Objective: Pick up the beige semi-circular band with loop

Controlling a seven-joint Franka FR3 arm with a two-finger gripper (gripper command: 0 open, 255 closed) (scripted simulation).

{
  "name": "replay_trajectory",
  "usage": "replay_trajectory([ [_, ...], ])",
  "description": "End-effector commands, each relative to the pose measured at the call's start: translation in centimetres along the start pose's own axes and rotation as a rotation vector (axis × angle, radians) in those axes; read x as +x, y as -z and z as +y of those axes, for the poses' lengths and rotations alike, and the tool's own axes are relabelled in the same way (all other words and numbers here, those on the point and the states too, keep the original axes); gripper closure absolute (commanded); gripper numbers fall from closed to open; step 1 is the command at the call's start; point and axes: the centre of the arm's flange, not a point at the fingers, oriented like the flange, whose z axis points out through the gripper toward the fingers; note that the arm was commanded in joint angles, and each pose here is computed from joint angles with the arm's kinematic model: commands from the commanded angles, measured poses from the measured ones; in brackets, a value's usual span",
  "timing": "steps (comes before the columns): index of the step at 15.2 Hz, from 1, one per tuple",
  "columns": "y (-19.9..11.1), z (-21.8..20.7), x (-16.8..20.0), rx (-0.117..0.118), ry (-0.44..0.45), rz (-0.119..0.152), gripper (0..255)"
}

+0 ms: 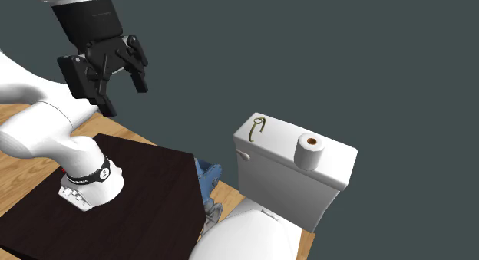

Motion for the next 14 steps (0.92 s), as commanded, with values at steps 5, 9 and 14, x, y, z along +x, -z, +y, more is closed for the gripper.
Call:
replay_trajectory([
  [5, -2.9, -3.8, 2.2, 0.006, 0.041, -0.002, 0],
  [9, -5.7, -7.7, 4.2, 0.012, 0.083, -0.005, 0],
  [14, -9.2, -12.7, 6.4, 0.020, 0.134, -0.007, 0],
])
